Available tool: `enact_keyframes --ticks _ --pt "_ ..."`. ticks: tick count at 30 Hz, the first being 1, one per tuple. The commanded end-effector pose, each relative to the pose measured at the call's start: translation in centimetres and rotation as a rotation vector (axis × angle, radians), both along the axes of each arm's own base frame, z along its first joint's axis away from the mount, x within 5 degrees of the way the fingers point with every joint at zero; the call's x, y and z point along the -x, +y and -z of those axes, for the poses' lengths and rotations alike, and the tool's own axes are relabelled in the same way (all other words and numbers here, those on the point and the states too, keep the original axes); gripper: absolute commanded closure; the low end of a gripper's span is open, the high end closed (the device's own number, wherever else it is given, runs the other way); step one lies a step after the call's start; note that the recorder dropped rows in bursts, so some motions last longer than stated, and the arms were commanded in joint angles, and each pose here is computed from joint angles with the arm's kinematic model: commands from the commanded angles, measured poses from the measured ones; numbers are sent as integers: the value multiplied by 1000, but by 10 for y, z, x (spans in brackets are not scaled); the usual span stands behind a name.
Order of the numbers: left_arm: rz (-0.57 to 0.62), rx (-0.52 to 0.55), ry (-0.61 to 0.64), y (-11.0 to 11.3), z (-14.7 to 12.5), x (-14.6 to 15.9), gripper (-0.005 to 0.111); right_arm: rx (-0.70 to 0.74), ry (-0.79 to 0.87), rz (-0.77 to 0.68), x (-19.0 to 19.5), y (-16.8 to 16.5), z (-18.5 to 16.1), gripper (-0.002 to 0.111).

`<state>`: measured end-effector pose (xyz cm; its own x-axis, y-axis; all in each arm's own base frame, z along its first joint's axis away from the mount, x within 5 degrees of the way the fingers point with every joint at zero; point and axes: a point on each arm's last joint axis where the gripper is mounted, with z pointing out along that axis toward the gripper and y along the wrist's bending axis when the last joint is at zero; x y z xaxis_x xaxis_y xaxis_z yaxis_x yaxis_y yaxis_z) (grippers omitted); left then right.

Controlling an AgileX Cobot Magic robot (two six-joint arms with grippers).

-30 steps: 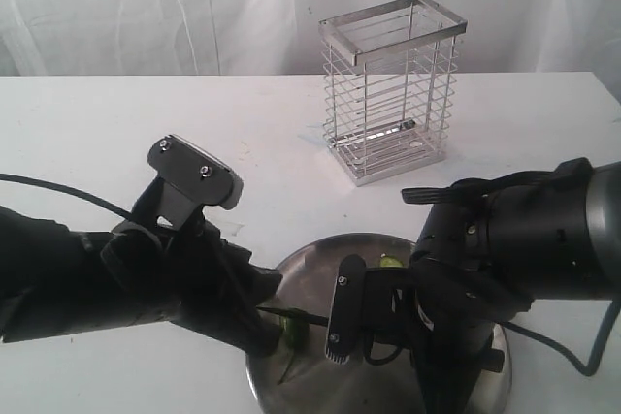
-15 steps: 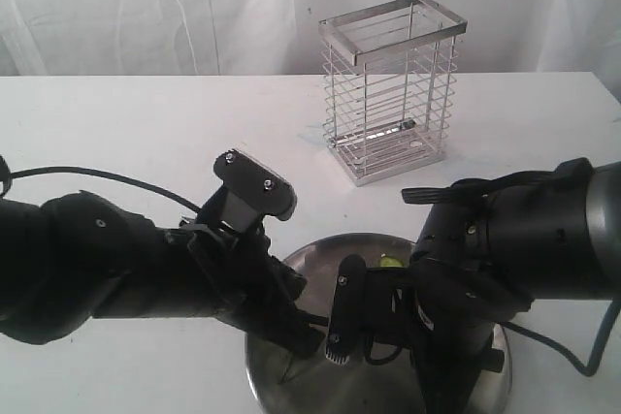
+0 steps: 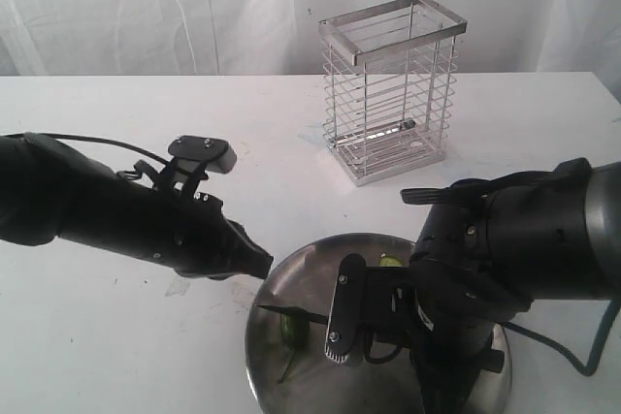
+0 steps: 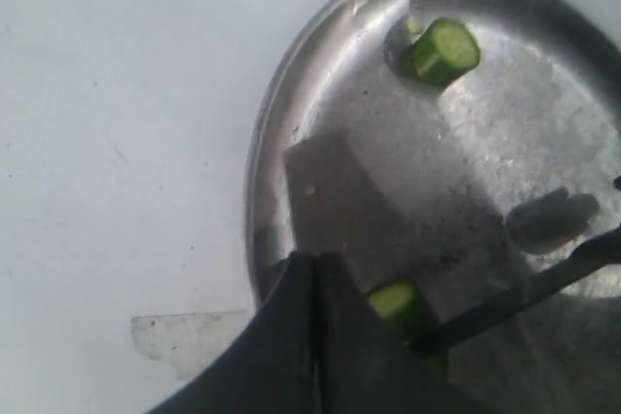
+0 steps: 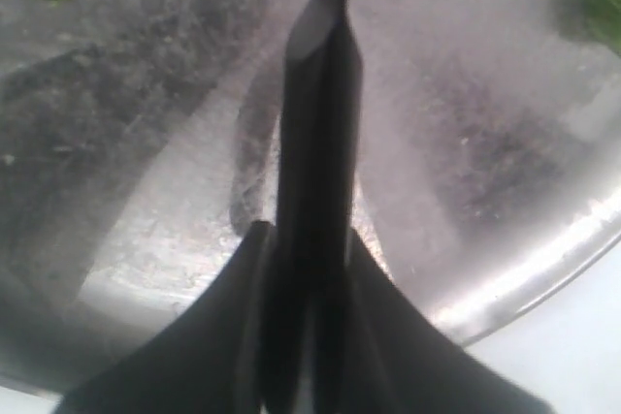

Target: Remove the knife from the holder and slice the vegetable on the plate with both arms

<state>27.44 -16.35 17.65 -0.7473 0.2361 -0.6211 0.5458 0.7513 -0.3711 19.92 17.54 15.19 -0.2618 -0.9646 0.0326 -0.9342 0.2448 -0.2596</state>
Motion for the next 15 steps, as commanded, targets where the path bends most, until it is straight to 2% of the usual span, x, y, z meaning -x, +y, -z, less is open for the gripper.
enact_keyframes --ticks 1,15 --pt "13 78 8 -2 -9 -5 107 0 -2 -9 0 1 -1 108" --pt "115 171 123 -15 14 -2 107 0 -2 -9 0 1 -1 108"
